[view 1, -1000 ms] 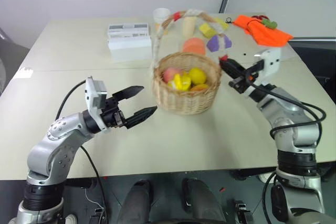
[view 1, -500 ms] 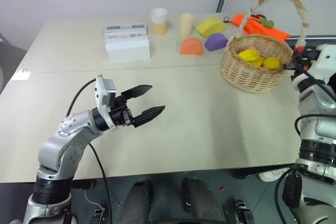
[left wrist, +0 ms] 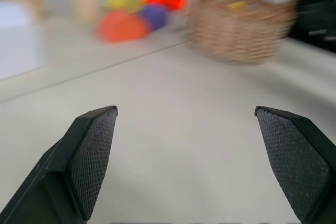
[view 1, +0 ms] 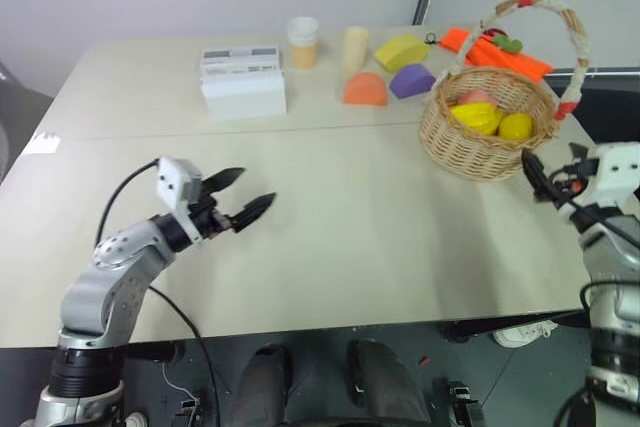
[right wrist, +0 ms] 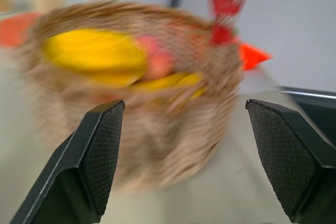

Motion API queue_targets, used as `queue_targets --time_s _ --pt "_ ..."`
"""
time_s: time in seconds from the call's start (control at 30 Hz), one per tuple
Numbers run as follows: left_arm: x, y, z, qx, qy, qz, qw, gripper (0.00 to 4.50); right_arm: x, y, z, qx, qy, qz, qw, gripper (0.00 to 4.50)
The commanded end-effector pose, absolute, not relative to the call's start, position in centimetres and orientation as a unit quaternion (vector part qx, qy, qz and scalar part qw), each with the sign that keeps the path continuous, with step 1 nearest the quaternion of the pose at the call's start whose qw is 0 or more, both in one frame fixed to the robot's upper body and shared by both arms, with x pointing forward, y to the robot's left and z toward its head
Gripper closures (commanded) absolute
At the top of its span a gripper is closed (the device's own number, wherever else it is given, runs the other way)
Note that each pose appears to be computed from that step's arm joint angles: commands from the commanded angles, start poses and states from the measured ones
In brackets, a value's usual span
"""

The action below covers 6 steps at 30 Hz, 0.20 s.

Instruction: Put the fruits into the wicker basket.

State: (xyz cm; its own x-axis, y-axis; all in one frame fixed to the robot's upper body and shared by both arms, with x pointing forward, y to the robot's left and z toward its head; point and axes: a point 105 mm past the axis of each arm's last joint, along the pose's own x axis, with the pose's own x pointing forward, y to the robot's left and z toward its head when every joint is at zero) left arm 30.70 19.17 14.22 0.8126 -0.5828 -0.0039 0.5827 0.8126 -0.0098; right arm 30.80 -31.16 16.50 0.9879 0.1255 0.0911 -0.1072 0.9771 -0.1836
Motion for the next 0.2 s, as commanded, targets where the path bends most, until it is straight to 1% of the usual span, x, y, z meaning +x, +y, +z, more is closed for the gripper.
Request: queue_targets --time_s 0.03,0.1,0.2 --pt "30.7 23.6 13.8 0.04 -0.001 -0.219 0.975 0.0 29.1 -26.3 17.2 -0.111 -0.057 0.201 0.972 0.68" --pt "30.3 25.2 13.0 0.049 0.006 -0.193 0.98 0.0 28.7 -24.7 16.0 -0.118 -0.037 0.24 0.963 0.68" --pt "29.7 26.6 12.5 0.046 0.006 -0.17 0.984 0.0 29.1 -23.7 15.0 -0.126 -0.025 0.258 0.958 0.68"
